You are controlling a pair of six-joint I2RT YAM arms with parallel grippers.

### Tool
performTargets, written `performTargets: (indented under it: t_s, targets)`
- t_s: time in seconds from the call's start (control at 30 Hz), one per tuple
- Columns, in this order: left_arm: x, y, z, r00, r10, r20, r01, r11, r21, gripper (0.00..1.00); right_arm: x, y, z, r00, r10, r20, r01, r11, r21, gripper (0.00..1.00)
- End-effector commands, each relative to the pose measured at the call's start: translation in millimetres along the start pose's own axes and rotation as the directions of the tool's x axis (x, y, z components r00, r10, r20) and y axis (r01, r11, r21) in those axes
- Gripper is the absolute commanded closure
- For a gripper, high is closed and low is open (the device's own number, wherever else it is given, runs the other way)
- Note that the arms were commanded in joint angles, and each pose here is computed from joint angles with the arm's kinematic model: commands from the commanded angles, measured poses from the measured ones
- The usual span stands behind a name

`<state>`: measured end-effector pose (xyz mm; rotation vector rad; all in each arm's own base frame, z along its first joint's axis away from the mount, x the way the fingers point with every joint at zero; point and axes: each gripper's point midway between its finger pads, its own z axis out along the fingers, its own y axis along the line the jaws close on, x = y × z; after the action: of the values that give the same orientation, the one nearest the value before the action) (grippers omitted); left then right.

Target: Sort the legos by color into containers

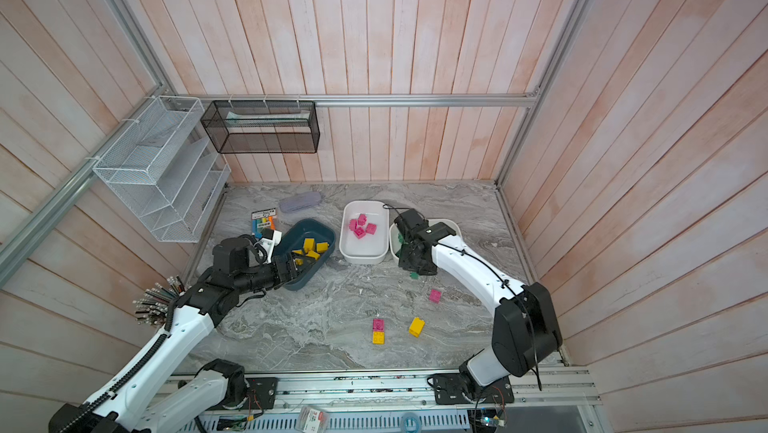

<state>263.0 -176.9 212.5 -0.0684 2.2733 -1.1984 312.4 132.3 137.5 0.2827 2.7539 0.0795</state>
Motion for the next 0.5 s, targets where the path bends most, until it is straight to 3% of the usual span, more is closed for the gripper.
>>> performTargets:
  t_s: [0.0, 0.17, 0.47]
  targets:
    - [-15, -23, -1, 0.999, 0.036, 0.025, -0.037, 0.998, 0.058, 0.01, -37, -29, -3, 0.997, 0.027, 0.066, -0.029, 0.999, 0.036, 0.78]
    - [-21, -33, 4, 0.999, 0.034, 0.026, -0.036, 0.996, 0.087, 0.01, -91, -52, 7, 0.984, 0.087, 0.157, -0.093, 0.995, 0.028, 0.78]
    - [-24, -37, 7, 0.999, 0.038, 0.026, -0.040, 0.996, 0.086, 0.01, -128, -66, 66, 0.985, -0.105, 0.136, 0.092, 0.991, 0.100, 0.76]
